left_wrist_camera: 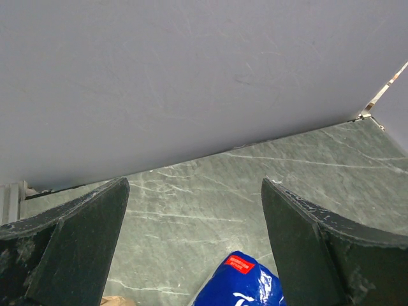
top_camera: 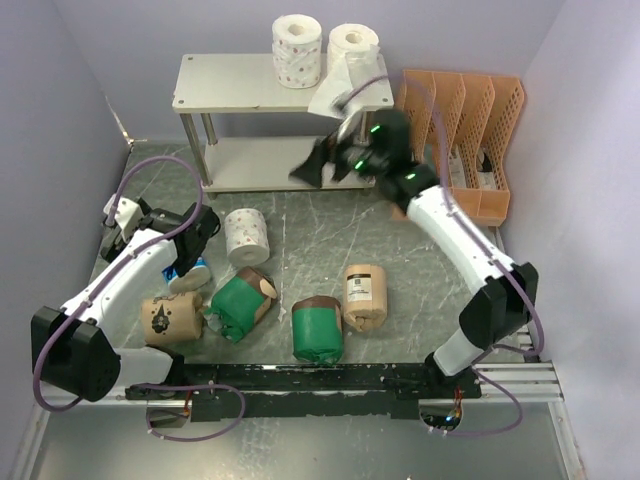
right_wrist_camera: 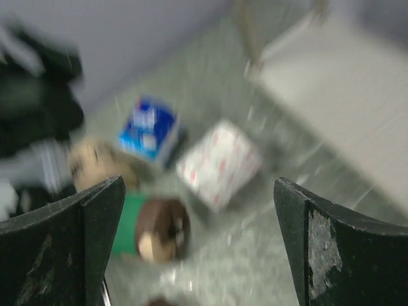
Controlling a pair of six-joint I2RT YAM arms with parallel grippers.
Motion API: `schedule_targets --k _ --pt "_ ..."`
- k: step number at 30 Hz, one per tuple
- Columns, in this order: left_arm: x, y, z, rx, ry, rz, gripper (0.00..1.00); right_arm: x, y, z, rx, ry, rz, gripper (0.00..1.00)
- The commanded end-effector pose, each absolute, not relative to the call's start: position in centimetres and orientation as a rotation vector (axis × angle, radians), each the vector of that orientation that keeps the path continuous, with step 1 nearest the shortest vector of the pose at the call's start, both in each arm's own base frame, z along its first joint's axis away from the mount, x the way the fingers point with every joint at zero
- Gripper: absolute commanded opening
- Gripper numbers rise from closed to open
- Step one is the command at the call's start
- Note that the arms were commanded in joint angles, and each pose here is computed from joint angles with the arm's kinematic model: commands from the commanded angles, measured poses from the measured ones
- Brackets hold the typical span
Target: Place and organize the paper towels onto the shelf
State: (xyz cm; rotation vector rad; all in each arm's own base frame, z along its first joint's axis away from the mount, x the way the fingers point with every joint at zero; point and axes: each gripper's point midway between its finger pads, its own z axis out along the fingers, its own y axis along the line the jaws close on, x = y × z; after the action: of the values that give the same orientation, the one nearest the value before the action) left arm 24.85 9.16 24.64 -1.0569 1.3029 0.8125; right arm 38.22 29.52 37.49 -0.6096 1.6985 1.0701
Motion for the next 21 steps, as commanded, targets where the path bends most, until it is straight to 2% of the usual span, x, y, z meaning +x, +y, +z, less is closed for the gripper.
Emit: schedule_targets --k 1,4,9,13,17,21 --pt "25.1 9.5 26.5 -1.043 1.244 0.81 0.96 32.3 31.5 21.2 -1.099 1.924 0.737 1.0" --pt "25.1 9.5 26.6 -1.039 1.24 0.813 0.96 31.1 30.7 18.1 -1.074 1.908 0.751 1.0" --pt "24.7 9.6 26.9 -1.043 1.227 0.803 0.96 32.5 29.6 18.2 -0.707 2.029 0.758 1.0" --pt "24.7 9.7 27.1 -1.045 1.223 0.801 0.96 31.0 32.2 17.3 -0.929 1.974 0.906 1.0" --pt "24.2 9.9 27.7 -1.048 1.213 0.795 0.96 32.2 34.3 16.9 -1.034 1.911 0.808 1.0" --pt "22.3 10.6 28.9 -1.122 1.121 0.685 0.96 32.6 35.4 17.5 -1.116 1.697 0.804 1.0"
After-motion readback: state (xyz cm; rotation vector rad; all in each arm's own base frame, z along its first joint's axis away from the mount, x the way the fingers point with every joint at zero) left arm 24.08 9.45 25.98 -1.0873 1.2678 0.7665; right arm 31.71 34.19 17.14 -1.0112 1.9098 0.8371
